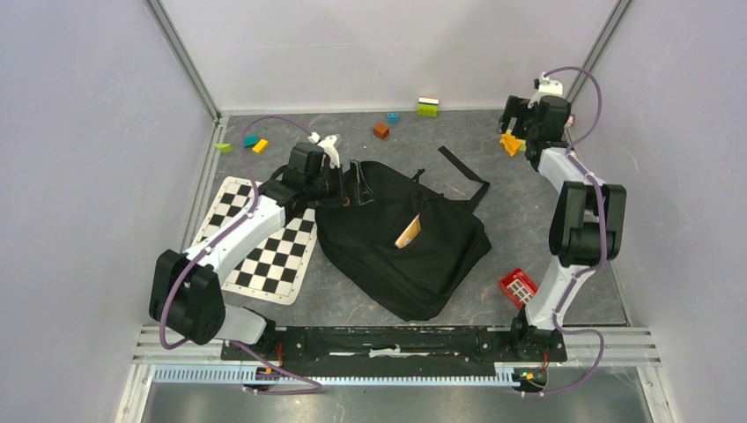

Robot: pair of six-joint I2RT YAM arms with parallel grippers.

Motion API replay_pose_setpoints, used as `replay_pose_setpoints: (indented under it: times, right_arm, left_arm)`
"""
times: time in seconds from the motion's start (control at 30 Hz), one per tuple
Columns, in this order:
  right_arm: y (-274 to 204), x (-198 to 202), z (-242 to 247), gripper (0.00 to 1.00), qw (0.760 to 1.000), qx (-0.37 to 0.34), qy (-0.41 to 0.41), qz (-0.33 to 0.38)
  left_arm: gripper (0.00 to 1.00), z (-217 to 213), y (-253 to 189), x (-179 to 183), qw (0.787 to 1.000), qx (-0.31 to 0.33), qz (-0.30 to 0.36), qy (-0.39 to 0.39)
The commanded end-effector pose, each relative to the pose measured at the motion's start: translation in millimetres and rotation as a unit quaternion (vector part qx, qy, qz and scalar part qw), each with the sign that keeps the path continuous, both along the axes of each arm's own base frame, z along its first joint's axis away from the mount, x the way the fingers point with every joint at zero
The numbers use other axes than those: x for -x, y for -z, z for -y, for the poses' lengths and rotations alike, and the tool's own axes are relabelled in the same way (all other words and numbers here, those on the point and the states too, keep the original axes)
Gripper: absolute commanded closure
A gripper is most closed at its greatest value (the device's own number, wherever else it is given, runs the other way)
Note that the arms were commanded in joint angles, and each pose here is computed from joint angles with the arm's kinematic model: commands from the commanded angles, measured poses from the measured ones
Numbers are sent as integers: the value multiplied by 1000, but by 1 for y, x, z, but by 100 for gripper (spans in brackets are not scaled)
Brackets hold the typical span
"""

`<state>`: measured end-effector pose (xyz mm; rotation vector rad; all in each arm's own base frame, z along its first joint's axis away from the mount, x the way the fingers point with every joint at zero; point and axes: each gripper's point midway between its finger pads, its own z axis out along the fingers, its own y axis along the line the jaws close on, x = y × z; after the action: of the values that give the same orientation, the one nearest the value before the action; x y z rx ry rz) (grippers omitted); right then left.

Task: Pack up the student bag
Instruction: Place the stationery in the student bag, then pick up the stationery from the center of the board.

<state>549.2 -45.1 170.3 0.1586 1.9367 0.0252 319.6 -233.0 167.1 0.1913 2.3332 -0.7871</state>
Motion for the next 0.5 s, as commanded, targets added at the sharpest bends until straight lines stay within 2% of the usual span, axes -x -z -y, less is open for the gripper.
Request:
replay_pose_setpoints:
  times: [0.0, 0.27, 0.47]
  right_arm:
    - [-29, -52, 23, 3, 995, -24, 0, 95]
    - [6, -116, 57, 2, 988, -86, 31, 127]
    - [19, -150, 79, 2, 983, -93, 68, 145]
  left_arm:
    - [0, -14, -12, -16, 998, 19, 24, -58]
    - [0, -29, -3, -22, 995, 11, 11, -96]
    - [0, -40, 3, -17, 993, -2, 2, -116]
